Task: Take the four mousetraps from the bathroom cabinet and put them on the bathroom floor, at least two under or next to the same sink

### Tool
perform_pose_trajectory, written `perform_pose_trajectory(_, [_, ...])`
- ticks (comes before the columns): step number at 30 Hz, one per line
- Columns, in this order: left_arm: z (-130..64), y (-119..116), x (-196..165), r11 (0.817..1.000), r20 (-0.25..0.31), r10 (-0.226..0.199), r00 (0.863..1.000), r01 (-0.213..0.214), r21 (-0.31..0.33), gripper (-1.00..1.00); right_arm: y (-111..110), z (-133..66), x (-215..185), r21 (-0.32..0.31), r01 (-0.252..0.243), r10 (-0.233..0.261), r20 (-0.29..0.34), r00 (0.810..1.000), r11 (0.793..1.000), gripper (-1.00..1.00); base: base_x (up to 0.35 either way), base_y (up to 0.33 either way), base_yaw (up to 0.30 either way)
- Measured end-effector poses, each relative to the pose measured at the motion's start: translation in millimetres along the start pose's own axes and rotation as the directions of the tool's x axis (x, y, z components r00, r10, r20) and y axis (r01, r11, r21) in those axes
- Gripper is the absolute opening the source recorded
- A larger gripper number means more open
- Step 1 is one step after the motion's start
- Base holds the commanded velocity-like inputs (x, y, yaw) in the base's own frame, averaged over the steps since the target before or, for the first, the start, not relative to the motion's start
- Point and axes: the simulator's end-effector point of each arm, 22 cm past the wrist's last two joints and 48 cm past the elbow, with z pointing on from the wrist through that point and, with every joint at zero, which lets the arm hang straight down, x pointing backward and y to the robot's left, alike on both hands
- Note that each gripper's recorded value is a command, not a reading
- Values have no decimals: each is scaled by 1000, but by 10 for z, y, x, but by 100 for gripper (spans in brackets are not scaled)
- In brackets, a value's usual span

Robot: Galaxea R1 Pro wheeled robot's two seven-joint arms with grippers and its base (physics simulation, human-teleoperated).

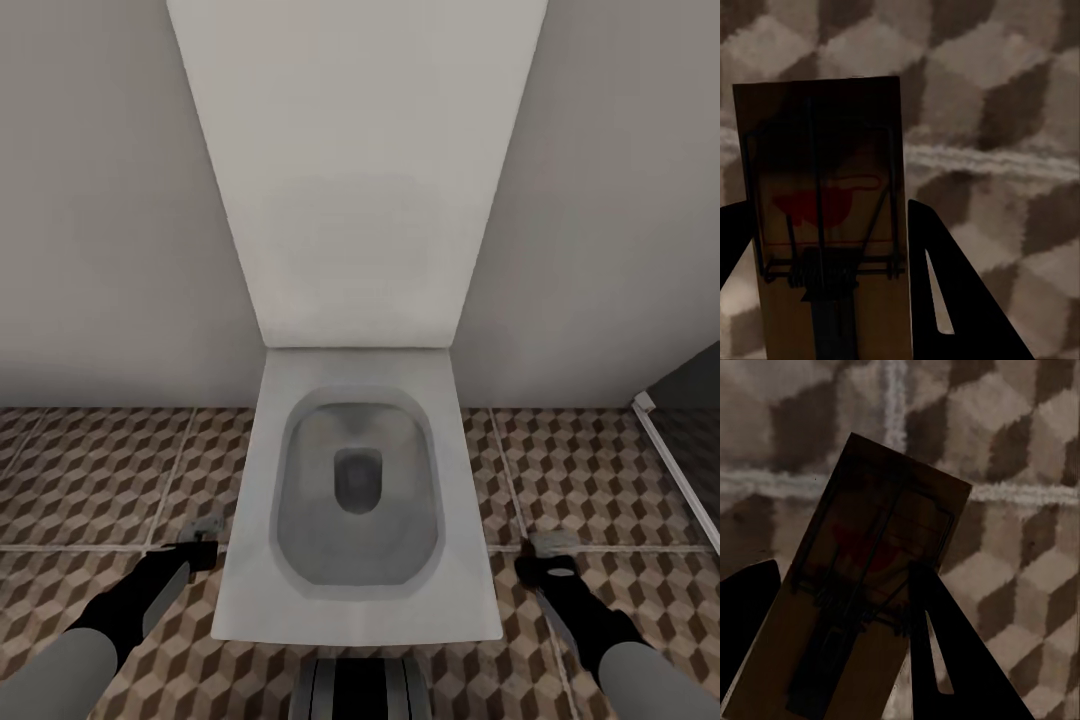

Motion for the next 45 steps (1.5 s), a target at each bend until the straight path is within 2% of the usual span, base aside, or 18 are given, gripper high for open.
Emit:
perform_pose_trajectory(6, [4, -1, 14, 1000, -1, 4, 1000, -4, 0, -100, 61, -7, -106, -6, 38, -38, 56, 998, 999, -100, 0, 0, 0])
perform_pose_trajectory(12, [-14, -40, -65, 1000, 18, 12, 1000, -12, 8, -100, 77, -9, -124, -11, 43, -42, 66, 997, 999, -100, 0, 0, 0])
perform_pose_trajectory(13, [-18, -44, -86, 1000, 24, 23, 999, -23, 6, -100, 80, -9, -126, -12, 44, -43, 67, 997, 999, -100, 0, 0, 0])
perform_pose_trajectory(20, [-23, -46, -115, 1000, 32, 29, 999, -29, 2, -100, 81, -9, -128, -13, 46, -45, 68, 997, 999, -100, 0, 0, 0])
perform_pose_trajectory(25, [-37, -129, -150, 1000, 39, 25, 999, -25, 10, -100, 81, -9, -128, -12, 47, -46, 68, 997, 999, -100, 0, 0, 0])
perform_pose_trajectory(35, [-140, -288, -477, 999, 105, 19, 994, -23, 36, -100, 81, 4, -105, -11, 49, -49, 63, 997, 999, -100, 0, 0, 0])
perform_pose_trajectory(45, [13, -322, -302, 999, 68, 26, 997, -28, 40, -100, 151, 125, 91, -18, 62, -61, 27, 998, 998, -100, 0, 0, 0])
